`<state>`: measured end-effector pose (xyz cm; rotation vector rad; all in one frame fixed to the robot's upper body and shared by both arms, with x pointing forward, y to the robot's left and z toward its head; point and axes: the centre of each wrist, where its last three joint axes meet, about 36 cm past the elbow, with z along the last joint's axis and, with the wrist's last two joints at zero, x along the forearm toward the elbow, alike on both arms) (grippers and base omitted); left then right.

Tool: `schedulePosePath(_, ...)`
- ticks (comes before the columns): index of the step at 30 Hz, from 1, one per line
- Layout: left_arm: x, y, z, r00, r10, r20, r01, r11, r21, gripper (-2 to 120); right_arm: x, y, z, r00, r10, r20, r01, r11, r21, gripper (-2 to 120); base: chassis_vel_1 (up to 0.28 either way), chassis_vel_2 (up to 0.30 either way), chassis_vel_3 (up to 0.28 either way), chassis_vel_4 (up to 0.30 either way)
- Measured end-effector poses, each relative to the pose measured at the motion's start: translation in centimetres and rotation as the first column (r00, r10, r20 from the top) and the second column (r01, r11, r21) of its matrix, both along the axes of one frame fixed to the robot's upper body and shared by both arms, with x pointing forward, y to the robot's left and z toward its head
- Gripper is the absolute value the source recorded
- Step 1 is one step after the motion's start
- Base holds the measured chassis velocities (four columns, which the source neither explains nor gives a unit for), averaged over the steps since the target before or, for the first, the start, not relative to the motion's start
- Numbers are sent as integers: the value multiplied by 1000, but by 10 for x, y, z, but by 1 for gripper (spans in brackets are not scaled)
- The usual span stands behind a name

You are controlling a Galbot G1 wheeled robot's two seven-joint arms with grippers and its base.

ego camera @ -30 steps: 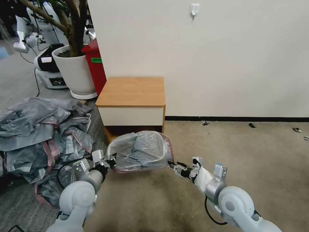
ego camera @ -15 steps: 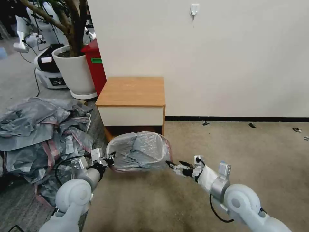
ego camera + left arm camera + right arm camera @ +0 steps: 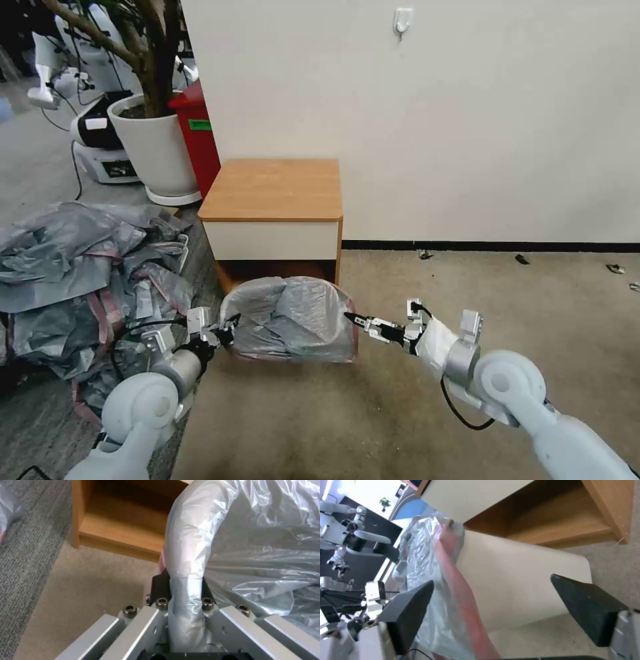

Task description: Pick up the garbage bag from the table and place it over the trash can.

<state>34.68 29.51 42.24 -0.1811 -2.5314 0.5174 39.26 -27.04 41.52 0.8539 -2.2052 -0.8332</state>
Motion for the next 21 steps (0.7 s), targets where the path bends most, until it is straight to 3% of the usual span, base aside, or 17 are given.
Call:
schedulePosePath(14,-2,-3,0,1000,-4,6,4,1000,26,2,8,3,-3,999,40,8,-40,999,24,69,0,0,0,0)
schedulePosePath(21,-3,-5,-1,1000,-5,8,5,1000,30,2,9,4,-5,999,42,12,-43,999,28,43,0,0,0,0)
